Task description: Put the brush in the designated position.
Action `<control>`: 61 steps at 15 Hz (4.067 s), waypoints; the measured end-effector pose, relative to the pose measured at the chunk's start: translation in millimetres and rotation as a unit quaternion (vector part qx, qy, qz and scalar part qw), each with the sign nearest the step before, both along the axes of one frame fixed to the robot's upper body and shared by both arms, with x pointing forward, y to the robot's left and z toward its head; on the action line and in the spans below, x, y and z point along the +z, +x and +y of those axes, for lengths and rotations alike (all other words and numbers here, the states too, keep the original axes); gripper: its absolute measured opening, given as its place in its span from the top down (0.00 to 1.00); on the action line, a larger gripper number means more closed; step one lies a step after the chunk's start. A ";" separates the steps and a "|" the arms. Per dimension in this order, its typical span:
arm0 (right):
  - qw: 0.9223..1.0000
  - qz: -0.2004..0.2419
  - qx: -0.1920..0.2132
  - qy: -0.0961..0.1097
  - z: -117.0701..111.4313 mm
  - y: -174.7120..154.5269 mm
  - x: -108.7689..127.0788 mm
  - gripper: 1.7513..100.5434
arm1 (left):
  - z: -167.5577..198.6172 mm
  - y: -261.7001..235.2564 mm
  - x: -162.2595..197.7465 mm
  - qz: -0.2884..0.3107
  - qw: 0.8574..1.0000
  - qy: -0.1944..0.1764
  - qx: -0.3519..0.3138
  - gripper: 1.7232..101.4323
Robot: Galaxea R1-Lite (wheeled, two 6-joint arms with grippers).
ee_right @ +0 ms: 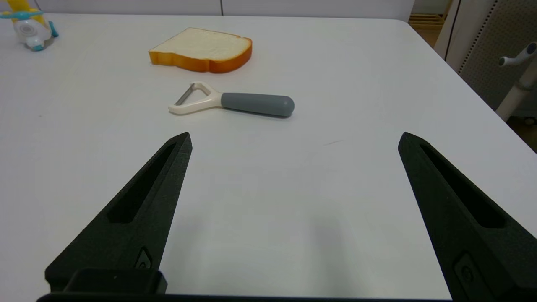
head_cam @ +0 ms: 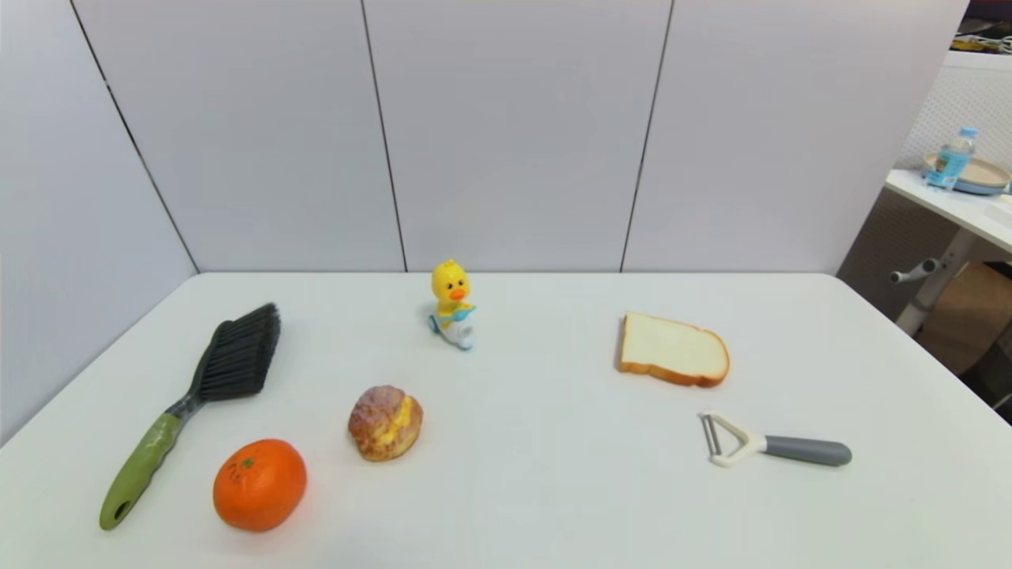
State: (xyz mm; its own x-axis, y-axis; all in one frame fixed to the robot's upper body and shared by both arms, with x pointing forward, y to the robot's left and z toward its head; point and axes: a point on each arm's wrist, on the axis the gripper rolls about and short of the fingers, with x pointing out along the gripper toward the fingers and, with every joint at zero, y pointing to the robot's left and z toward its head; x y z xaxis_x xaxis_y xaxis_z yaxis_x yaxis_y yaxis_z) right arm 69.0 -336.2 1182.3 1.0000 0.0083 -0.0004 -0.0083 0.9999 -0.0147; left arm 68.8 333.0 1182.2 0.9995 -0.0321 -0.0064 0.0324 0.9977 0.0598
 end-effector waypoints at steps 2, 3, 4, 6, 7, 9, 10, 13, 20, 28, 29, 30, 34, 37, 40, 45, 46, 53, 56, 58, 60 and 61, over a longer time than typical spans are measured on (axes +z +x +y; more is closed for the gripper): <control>1.000 0.000 0.000 0.000 0.0 0.0 0.0 0.03 | 0.0 0.0 0.0 0.000 1.000 0.000 0.000 0.04; 1.000 0.000 0.000 0.000 0.0 0.0 0.0 0.03 | 0.0 0.0 0.0 0.000 1.000 0.000 0.000 0.04; 1.000 0.000 0.000 0.000 0.0 0.0 0.0 0.03 | 0.0 0.0 0.0 0.000 1.000 0.000 0.000 0.04; 1.000 0.000 0.000 0.000 0.0 0.0 0.0 0.03 | 0.0 0.0 0.0 0.000 1.000 0.000 0.000 0.04; 1.000 0.000 0.000 0.000 0.0 0.0 0.0 0.03 | 0.0 0.0 0.0 0.000 1.000 0.000 0.000 0.04; 1.000 0.000 0.000 0.000 0.0 0.0 0.0 0.03 | 0.0 0.0 0.0 0.000 1.000 0.000 0.000 0.04; 1.000 0.000 0.000 0.000 0.0 0.0 0.0 0.03 | 0.0 0.0 0.0 0.000 1.000 0.000 0.000 0.04; 1.000 0.000 0.000 0.000 0.0 0.0 0.0 0.03 | 0.0 0.0 0.0 0.000 1.000 0.000 0.000 0.04; 1.000 0.000 0.000 0.000 0.0 0.0 0.0 0.03 | 0.0 0.0 0.0 0.000 1.000 -0.001 0.001 0.04; 1.000 0.000 0.000 0.000 0.0 0.0 0.0 0.03 | 0.1 5.5 2.6 0.034 0.999 0.000 0.003 0.04; 1.000 0.000 0.000 0.000 0.0 0.0 0.0 0.03 | 0.1 7.6 6.5 0.045 0.999 0.000 0.003 0.04; 1.000 0.000 0.001 0.000 0.0 0.0 0.0 0.03 | 0.1 9.8 14.2 0.052 0.999 -0.001 0.002 0.04; 1.000 0.000 0.001 0.000 0.0 0.0 0.0 0.03 | 0.2 22.7 75.1 0.045 0.999 -0.008 -0.006 0.04; 1.000 0.000 0.000 0.000 0.0 0.0 0.0 0.03 | -0.1 47.1 137.3 0.037 0.999 -0.014 0.005 0.04; 1.000 0.000 0.000 0.000 0.0 0.0 0.0 0.03 | -1.4 88.0 190.7 0.038 0.999 -0.016 0.023 0.04; 1.000 0.000 0.000 0.000 0.0 0.0 0.0 0.03 | 3.1 178.3 241.3 0.060 0.996 -0.033 0.066 0.04; 1.000 0.000 0.000 0.000 0.0 0.0 0.0 0.03 | 6.3 199.4 241.6 0.074 0.994 -0.033 0.076 0.04; 1.000 0.000 0.000 0.000 0.0 0.0 0.0 0.03 | 55.6 279.5 226.9 0.262 0.960 0.047 0.090 0.04; 1.000 0.000 0.000 0.000 0.0 0.0 0.0 0.03 | 81.8 279.8 214.8 0.361 0.926 0.109 0.032 0.04; 1.000 0.000 0.000 0.000 0.0 0.0 0.0 0.03 | 91.5 277.0 206.0 0.421 0.897 0.136 -0.003 0.04; 1.000 0.000 0.000 0.000 0.0 0.0 0.0 0.03 | 92.8 275.3 193.1 0.473 0.871 0.124 -0.041 0.04; 1.000 0.000 0.000 0.000 0.0 0.0 0.0 0.03 | 91.6 275.0 185.6 0.494 0.860 0.116 -0.053 0.04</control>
State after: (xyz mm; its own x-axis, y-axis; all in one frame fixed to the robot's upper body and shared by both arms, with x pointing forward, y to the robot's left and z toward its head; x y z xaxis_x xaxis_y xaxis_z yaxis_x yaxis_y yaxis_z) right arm 69.0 -336.2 1182.3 1.0000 0.0083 0.0000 -0.0083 0.9999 -0.0147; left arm 343.8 424.6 1367.8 0.4948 -0.0058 -0.8690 0.2722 0.9507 0.1486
